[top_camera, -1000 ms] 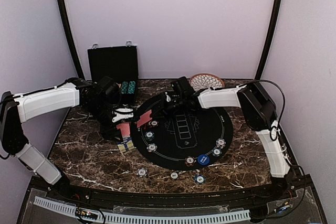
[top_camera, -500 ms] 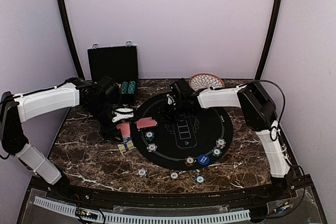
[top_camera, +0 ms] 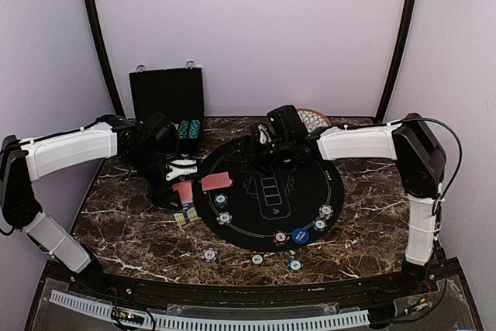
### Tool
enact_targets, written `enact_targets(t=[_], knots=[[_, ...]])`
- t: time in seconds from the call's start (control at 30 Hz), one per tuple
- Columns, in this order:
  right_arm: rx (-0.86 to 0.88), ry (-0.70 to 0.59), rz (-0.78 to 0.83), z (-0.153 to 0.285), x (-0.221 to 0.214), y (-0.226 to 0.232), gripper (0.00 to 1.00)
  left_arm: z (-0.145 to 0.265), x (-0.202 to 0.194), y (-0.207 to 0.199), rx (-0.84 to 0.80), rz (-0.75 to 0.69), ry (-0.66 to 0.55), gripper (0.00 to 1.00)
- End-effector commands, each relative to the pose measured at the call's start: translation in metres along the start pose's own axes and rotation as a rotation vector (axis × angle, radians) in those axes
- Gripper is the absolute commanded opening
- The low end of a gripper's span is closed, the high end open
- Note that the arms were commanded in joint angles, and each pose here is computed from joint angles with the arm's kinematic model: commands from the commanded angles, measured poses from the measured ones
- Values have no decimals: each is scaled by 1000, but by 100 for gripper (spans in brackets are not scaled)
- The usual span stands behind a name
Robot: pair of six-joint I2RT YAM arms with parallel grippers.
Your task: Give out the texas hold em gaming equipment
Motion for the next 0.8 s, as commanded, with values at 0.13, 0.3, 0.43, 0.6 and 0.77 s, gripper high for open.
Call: enact_targets(t=[0.13,0.3,0.43,0.6,0.77], knots=[[217,82,48,3,-39,29,87,13,10,6,23,5,-64,20],[230,136,48,-10,-53,31,89,13,11,8,32,8,-66,20],[256,173,43,-20,-59,33,90,15,13,10,36,12,-74,19],[280,225,29,-33,-64,36,90,17,15,11,43,14,-77,19],[308,254,22,-41,-67,39,89,19,18,13,48,18,-87,19]])
Point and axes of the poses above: each gripper's point midway between its finger pads, its own z axis back along the fingers, its own y axis along the line the jaws close on, x = y × z, the point moved 10 cm from there along z, back along the fingers, and after that the axes turned 13 degrees about -z, right-handed, at the moved point
